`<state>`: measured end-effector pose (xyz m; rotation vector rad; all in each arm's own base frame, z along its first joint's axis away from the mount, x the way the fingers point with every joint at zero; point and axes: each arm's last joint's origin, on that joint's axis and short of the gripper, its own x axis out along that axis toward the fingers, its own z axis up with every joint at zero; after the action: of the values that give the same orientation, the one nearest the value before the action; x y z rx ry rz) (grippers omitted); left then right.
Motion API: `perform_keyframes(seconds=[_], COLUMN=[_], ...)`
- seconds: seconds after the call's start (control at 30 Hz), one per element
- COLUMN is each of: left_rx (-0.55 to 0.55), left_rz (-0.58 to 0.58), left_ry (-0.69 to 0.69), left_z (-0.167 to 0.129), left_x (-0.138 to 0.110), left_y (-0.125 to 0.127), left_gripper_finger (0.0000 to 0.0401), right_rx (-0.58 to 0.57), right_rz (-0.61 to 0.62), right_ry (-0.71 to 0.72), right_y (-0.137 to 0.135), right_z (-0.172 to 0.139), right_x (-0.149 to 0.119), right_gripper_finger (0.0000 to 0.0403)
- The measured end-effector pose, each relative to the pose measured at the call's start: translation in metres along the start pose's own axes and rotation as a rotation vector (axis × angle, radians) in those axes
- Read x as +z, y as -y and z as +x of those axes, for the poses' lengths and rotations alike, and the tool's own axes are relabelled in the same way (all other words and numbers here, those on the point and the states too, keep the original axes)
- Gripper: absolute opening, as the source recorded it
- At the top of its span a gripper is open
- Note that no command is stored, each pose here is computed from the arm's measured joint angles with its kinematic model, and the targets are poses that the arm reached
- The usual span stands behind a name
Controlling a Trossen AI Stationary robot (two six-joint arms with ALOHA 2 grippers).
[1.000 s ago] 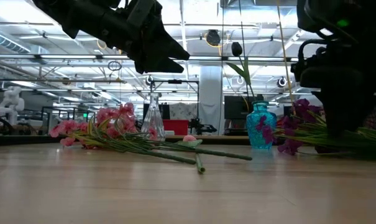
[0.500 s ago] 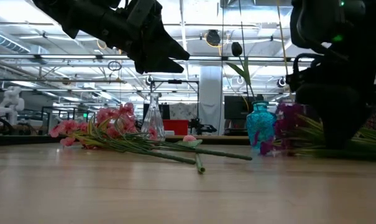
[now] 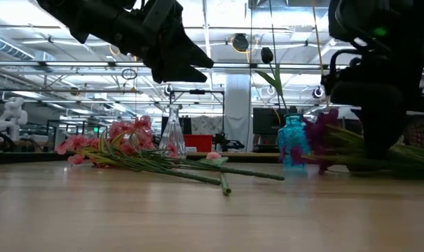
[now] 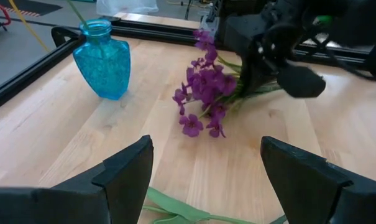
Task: Sort flowers into vase by color
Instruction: Put the left purple flower into the blue vase
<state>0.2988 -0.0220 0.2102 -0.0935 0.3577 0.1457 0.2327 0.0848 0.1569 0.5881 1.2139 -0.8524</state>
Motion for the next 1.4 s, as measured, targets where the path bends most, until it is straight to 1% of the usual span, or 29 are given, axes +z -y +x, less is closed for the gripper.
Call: perform_keyframes(seconds=[0.3, 0.47, 0.57, 0.7, 0.9, 1.1, 1.17, 1.27, 1.4], left_rx=[0.003, 0.003, 0.003, 0.003, -0.003, -0.023, -0.023, -0.022, -0.02], left_rz=[0.004, 0.004, 0.004, 0.004, 0.004, 0.004, 0.004, 0.005, 0.009], left_ry=[-0.017, -0.017, -0.017, -0.017, -0.018, -0.021, -0.022, -0.028, -0.044], left_z=[0.0, 0.0, 0.0, 0.0, 0.0, 0.0, 0.0, 0.003, 0.007], left_x=[-0.002, -0.002, -0.002, -0.002, -0.002, -0.002, -0.002, -0.004, -0.009], left_y=[0.0, 0.0, 0.0, 0.0, 0.0, 0.0, 0.0, 0.001, 0.001], left_gripper_finger=[0.0302, 0.0302, 0.0302, 0.0302, 0.0302, 0.0302, 0.0302, 0.0302, 0.0302], right_rx=[0.102, 0.16, 0.196, 0.255, 0.312, 0.435, 0.447, 0.429, 0.395], right_rz=[-0.037, -0.045, -0.048, -0.082, -0.095, -0.104, -0.102, -0.097, -0.095], right_ry=[0.043, 0.057, 0.058, 0.033, -0.045, -0.098, -0.077, -0.024, 0.006], right_y=[0.008, 0.016, 0.021, 0.03, 0.054, 0.07, 0.074, 0.076, 0.072], right_z=[-0.024, -0.039, -0.048, -0.06, -0.081, -0.099, -0.102, -0.103, -0.099], right_x=[0.006, 0.008, 0.009, 0.009, 0.007, 0.004, 0.004, 0.006, 0.007], right_gripper_finger=[0.001, 0.0021, 0.0021, 0.0013, 0.001, 0.0012, 0.0019, 0.0029, 0.0025])
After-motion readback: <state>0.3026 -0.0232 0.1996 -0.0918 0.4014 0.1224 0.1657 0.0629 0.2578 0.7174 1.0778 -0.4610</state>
